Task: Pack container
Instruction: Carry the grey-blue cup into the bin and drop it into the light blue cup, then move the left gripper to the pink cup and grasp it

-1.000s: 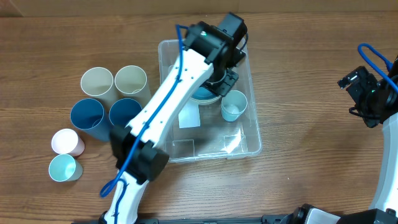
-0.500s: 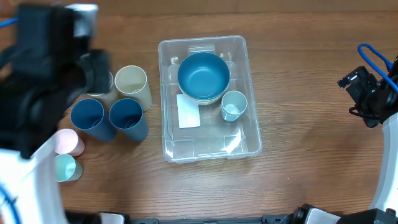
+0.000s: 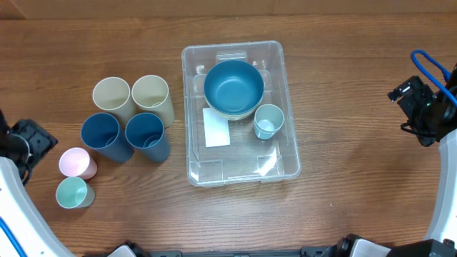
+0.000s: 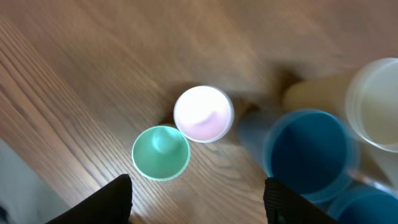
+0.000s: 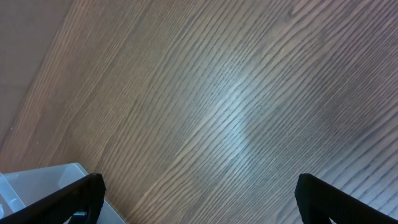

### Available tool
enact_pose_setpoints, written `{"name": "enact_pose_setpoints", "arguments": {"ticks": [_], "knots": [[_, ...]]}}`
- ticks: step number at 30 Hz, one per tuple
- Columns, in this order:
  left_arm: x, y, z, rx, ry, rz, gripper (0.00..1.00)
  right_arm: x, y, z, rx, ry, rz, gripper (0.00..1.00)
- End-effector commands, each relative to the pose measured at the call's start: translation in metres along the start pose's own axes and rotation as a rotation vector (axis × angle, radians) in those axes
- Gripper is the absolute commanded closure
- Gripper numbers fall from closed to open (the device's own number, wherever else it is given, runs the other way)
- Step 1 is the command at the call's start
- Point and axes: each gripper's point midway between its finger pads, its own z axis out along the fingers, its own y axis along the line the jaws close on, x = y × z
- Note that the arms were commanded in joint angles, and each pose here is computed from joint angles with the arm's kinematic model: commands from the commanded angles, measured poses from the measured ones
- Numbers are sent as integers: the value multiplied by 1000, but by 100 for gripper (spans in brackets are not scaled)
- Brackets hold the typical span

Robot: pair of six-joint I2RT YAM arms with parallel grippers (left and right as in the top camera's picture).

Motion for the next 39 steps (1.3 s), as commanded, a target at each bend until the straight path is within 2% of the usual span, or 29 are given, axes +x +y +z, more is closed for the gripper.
{"name": "enact_pose_setpoints", "arguments": {"ticks": [1,5,13,17,23,25,34,39], "knots": [[7,3,43,61,79,7,32,-4,2,-2,-7,-11,9,0],[14,2,81,60,162,94,31,-4,2,-2,-7,-11,9,0],[17,12,137,-15,297,96,47,-4,2,-2,-7,-11,9,0],[25,14,165,-32,379,93,51,-4,2,-2,-7,-11,9,0],[30,17,185,-51,423,95,52,-4,2,-2,-7,-11,9,0],[31,19,190,-70,430,103,57,-4,2,-2,-7,-11,9,0],[24,18,197,-68,404,103,95,-4,2,-2,-7,-11,9,0],[20,26,194,-124,382,67,96,-4,2,-2,-7,-10,9,0]]}}
